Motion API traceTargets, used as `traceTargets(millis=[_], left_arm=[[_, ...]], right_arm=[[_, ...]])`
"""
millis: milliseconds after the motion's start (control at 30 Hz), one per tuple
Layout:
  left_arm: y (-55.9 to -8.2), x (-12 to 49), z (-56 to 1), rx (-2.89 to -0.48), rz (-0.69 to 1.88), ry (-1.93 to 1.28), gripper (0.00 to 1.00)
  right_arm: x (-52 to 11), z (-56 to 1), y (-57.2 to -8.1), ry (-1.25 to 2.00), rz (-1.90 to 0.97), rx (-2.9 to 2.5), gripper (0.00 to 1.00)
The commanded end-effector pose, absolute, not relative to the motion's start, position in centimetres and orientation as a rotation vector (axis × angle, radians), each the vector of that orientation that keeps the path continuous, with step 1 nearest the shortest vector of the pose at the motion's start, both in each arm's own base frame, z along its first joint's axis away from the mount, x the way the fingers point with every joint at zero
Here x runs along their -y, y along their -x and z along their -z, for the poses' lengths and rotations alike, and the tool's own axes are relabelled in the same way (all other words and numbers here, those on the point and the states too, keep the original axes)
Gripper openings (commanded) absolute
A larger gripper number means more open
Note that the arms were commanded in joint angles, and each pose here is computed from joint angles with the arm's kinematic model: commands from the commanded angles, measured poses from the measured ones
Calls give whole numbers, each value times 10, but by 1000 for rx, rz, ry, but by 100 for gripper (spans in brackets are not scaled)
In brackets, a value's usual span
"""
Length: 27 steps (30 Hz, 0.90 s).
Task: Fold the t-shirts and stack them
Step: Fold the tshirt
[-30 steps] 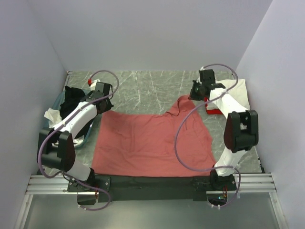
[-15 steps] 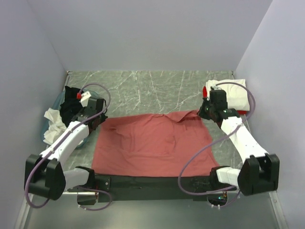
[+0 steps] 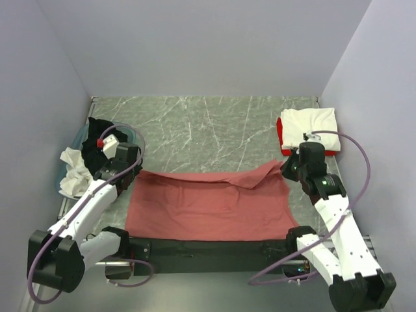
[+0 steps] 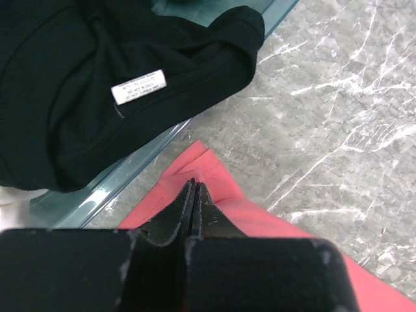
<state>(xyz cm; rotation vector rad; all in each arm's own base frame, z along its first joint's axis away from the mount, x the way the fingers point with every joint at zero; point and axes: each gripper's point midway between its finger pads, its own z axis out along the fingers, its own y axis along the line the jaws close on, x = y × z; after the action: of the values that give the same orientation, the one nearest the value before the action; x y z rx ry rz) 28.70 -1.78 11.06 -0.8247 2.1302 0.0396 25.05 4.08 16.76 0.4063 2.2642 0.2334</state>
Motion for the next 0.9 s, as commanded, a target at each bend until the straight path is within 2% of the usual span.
traceTargets(millis=[0, 433, 867], left_arm=[[-287, 13, -120, -2065, -26, 857, 1], [-264, 3, -129, -1955, 25, 946, 1], [-247, 9, -113, -1996, 64, 965, 1]], right_arm=[[-39, -182, -233, -407, -230, -2256, 0], [-44, -191, -192, -403, -300, -2269, 0], [-44, -194, -158, -393, -329, -2289, 0]])
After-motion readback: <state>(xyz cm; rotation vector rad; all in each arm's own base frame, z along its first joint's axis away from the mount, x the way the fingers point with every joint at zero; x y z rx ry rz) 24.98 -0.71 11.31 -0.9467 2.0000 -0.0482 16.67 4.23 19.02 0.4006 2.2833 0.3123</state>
